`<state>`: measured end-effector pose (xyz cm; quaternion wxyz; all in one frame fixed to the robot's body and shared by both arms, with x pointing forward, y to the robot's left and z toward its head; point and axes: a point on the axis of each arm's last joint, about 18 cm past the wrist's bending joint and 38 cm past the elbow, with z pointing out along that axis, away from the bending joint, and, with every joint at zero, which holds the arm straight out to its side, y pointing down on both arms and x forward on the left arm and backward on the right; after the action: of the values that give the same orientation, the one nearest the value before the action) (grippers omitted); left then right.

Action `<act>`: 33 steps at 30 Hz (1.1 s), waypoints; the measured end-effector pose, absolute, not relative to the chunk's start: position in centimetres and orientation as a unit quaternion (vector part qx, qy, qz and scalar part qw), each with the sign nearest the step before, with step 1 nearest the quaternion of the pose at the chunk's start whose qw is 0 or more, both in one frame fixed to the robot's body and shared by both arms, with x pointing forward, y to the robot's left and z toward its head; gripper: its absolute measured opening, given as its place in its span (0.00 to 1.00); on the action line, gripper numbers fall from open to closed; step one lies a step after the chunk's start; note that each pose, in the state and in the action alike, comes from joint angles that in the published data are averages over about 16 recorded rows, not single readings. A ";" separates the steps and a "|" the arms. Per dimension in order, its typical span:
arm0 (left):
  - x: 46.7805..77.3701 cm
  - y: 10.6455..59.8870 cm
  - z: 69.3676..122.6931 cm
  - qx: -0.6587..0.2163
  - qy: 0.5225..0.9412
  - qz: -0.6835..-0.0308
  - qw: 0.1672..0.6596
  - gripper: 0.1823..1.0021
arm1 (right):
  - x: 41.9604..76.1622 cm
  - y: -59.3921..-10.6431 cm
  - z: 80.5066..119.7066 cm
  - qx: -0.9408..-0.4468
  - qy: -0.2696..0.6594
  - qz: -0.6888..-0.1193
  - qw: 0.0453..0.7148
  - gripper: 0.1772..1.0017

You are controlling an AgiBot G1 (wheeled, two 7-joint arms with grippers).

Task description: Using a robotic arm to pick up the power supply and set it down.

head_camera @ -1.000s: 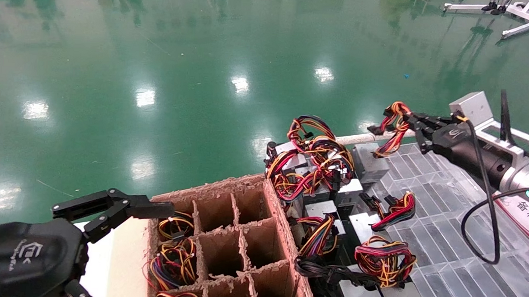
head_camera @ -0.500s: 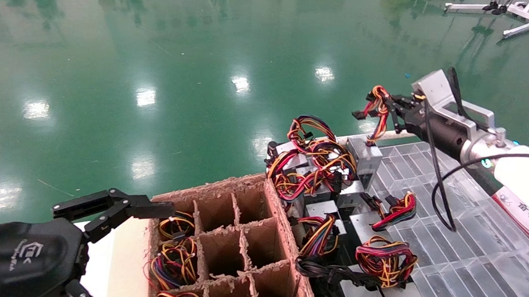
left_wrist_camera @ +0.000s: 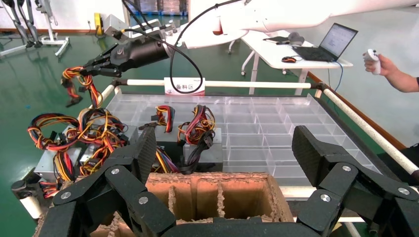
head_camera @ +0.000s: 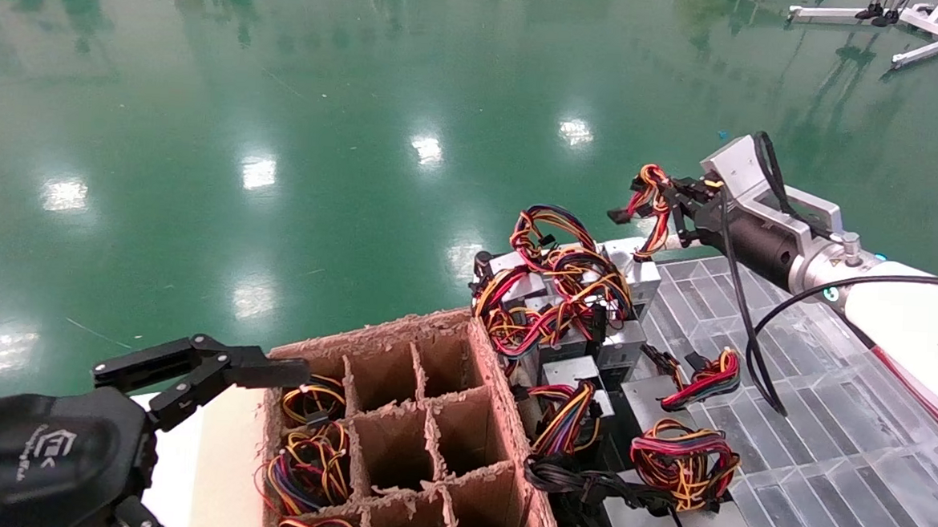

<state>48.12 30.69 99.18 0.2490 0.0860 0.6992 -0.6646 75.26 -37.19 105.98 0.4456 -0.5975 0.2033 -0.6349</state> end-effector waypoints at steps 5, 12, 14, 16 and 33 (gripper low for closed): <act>48.1 30.7 99.2 0.086 0.699 -0.665 0.249 1.00 | 75.3 -37.2 106.0 -0.597 0.204 -0.635 0.446 0.09; 48.1 30.7 99.2 0.086 0.699 -0.665 0.249 1.00 | 75.2 -37.3 106.0 -0.597 0.203 -0.635 0.446 0.18; 48.1 30.7 99.2 0.086 0.699 -0.665 0.249 1.00 | 75.2 -37.3 106.0 -0.597 0.203 -0.635 0.446 0.21; 48.1 30.7 99.2 0.086 0.699 -0.665 0.249 1.00 | 75.2 -37.3 106.0 -0.597 0.203 -0.635 0.446 0.26; 48.1 30.7 99.2 0.086 0.699 -0.665 0.249 1.00 | 75.2 -37.3 106.0 -0.597 0.202 -0.635 0.446 0.68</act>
<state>48.12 30.69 99.18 0.2490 0.0859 0.6992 -0.6646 75.16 -37.32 106.01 0.4463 -0.5970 0.2021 -0.6352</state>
